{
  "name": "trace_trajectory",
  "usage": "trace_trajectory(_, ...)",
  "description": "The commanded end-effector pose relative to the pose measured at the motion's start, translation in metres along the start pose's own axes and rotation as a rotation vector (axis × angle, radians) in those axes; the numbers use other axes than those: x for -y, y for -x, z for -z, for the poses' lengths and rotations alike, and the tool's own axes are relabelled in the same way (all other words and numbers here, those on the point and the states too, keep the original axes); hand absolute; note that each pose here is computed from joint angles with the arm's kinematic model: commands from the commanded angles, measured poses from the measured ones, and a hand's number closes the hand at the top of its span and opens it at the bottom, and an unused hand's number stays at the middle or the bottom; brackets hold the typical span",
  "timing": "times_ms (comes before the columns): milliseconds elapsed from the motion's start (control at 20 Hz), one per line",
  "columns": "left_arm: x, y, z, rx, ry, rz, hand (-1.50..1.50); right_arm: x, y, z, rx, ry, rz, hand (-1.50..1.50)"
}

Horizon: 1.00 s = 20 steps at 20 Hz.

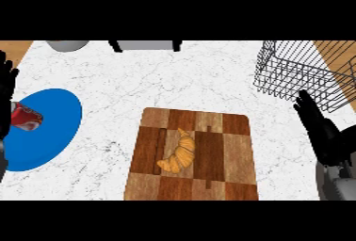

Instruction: Pick the croissant from the cutting board and place it in the basket

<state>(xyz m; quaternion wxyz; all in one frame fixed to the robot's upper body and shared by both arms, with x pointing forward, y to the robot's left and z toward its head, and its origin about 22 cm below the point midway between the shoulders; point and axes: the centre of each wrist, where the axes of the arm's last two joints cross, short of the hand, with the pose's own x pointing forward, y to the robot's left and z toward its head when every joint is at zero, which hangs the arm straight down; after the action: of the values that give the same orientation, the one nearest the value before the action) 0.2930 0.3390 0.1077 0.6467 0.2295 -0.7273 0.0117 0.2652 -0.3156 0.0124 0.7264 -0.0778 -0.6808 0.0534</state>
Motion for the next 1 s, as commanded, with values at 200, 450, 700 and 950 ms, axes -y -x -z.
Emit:
trace_trajectory(200, 0.024, 0.032, -0.013, -0.155, 0.165, -0.041, 0.0, -0.055, -0.068, 0.024, 0.447, -0.04, 0.252, 1.5)
trace_trajectory(450, 0.047, 0.043, -0.027, -0.233, 0.31, -0.079, 0.0, -0.061, -0.088, -0.004, 0.638, -0.32, -0.216, -1.5)
trace_trajectory(700, 0.055, 0.044, -0.023, -0.249, 0.318, -0.078, 0.0, -0.173, -0.104, -0.015, 0.737, -0.178, -0.207, -1.5)
trace_trajectory(950, 0.05, 0.042, -0.019, -0.264, 0.321, -0.103, 0.0, -0.228, -0.146, -0.009, 0.54, -0.13, -0.336, -1.5)
